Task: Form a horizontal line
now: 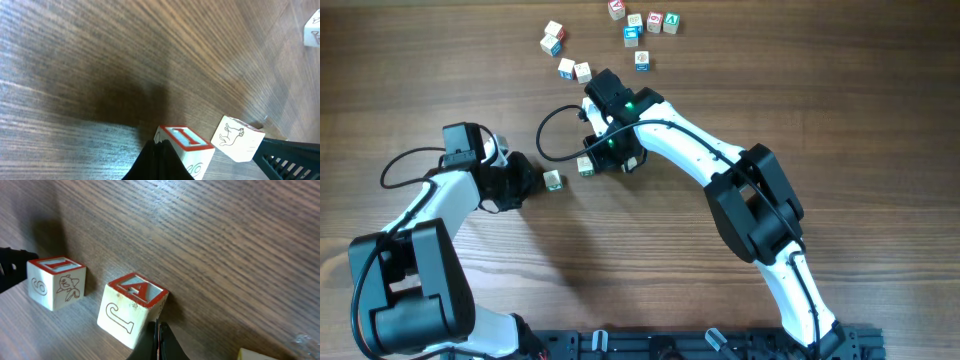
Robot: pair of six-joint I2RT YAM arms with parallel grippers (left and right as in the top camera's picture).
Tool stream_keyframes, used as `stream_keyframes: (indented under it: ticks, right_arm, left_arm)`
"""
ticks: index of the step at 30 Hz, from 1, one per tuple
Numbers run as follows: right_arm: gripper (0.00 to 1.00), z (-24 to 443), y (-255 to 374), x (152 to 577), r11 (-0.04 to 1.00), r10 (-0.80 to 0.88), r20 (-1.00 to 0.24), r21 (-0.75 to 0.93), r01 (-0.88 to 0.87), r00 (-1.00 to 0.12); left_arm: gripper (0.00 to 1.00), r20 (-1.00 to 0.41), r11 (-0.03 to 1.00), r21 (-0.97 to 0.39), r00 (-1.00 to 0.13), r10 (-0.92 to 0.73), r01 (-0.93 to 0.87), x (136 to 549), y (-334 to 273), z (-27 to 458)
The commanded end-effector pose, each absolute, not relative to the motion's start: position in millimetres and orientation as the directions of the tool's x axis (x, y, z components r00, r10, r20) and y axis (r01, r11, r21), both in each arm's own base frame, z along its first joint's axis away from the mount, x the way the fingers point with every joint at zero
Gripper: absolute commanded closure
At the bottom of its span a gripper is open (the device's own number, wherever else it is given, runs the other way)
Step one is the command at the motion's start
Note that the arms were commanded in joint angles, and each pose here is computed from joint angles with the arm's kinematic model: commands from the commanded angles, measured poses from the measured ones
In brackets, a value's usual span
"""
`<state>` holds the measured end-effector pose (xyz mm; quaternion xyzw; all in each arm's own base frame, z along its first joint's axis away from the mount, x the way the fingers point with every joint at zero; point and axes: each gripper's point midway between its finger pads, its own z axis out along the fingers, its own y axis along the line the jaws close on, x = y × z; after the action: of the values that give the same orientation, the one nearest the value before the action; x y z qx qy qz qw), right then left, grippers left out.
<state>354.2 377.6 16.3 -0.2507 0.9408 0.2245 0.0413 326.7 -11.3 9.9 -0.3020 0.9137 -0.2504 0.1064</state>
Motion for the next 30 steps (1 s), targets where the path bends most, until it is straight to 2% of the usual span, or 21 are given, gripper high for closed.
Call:
stream_keyframes:
  ticks: [1, 6, 13, 22, 30]
  right_arm:
    - [0.96, 21.8, 378.6, 346.7, 0.752, -0.473, -0.18, 0.427, -0.502, -0.863]
    - [0.96, 19.6, 373.2, 340.3, 0.759, -0.483, -0.147, 0.422, -0.496, -0.863]
    - [0.96, 20.5, 377.0, 359.3, 0.755, -0.485, -0.234, 0.374, -0.539, -0.842]
    - [0.96, 16.2, 377.9, 363.1, 0.758, -0.477, -0.253, 0.367, -0.539, -0.842]
    - [0.96, 4.8, 380.1, 353.6, 0.751, -0.459, -0.229, 0.416, -0.513, -0.858]
  left_arm:
    - [0.96, -0.026, 0.693, -0.526, -0.806, -0.591, -0.492, 324.5, -15.2, 7.9]
    - [0.96, -0.026, 0.693, -0.527, -0.806, -0.592, -0.492, 324.6, -15.1, 8.0]
    - [0.96, -0.029, 0.691, -0.529, -0.804, -0.594, -0.492, 326.1, -15.2, 7.9]
    - [0.96, 0.106, 0.676, -0.476, -0.8, -0.59, -0.562, 307.4, -20.3, -33.1]
    - [0.96, 0.134, 0.645, -0.538, -0.81, -0.571, -0.544, 313.8, -31.5, -40.7]
